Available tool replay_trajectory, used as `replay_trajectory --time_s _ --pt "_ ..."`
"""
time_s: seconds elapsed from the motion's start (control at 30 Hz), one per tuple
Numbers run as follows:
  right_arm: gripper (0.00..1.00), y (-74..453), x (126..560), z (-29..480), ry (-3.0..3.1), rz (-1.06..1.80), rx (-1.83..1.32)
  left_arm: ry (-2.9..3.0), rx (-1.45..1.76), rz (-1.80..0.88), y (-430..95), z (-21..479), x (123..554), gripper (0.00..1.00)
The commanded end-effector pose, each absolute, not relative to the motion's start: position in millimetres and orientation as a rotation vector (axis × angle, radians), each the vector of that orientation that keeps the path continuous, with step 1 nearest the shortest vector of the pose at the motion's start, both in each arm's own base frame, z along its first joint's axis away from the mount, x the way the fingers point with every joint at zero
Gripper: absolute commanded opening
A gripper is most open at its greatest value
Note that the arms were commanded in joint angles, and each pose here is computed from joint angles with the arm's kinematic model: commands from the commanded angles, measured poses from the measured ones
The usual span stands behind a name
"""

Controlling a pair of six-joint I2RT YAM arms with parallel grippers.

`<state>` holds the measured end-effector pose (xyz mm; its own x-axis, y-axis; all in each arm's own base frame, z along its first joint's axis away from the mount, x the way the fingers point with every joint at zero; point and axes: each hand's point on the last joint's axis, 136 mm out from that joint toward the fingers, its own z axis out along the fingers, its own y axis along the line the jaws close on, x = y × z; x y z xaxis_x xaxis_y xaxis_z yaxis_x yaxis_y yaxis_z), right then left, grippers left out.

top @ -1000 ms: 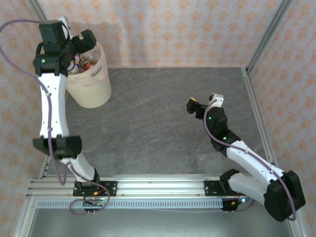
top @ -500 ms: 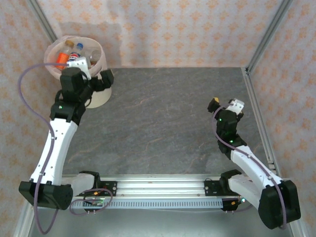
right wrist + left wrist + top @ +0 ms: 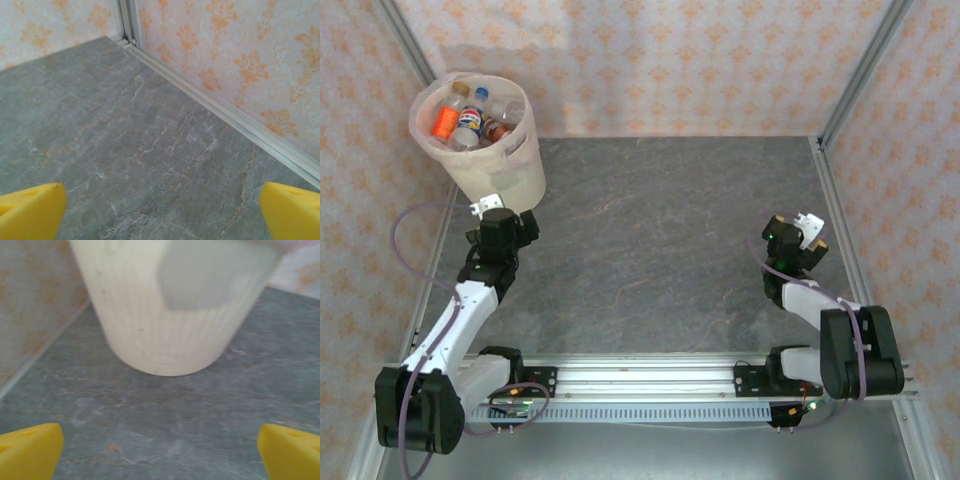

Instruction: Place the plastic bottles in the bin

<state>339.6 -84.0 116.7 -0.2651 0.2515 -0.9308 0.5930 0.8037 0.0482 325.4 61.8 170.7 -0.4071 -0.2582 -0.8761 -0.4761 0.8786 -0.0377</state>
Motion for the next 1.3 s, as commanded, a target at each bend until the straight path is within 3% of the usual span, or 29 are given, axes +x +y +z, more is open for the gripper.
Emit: replay_trajectory --time_s 0.0,0.27,0.6,0.73,0.87,1.27 --pt "0.99 -75 358 119 1.868 -0.268 0.564 1.900 -0.612 0.417 90 166 326 1.00" --pt "0.99 -36 385 104 1.880 -0.027 0.332 1.965 -0.456 0.344 75 130 353 1.00" --pt "0.99 -44 386 90 1.905 -0.123 0.382 1.971 -0.236 0.152 38 104 392 1.00" --pt "0.99 -43 387 91 1.897 -0.120 0.381 1.944 -0.200 0.205 31 96 391 1.00" --pt "0.99 -43 386 91 1.899 -0.121 0.380 1.892 -0.367 0.356 55 101 379 1.00" --pt "0.99 -41 388 91 1.906 -0.112 0.366 1.894 -0.371 0.365 55 102 379 1.00"
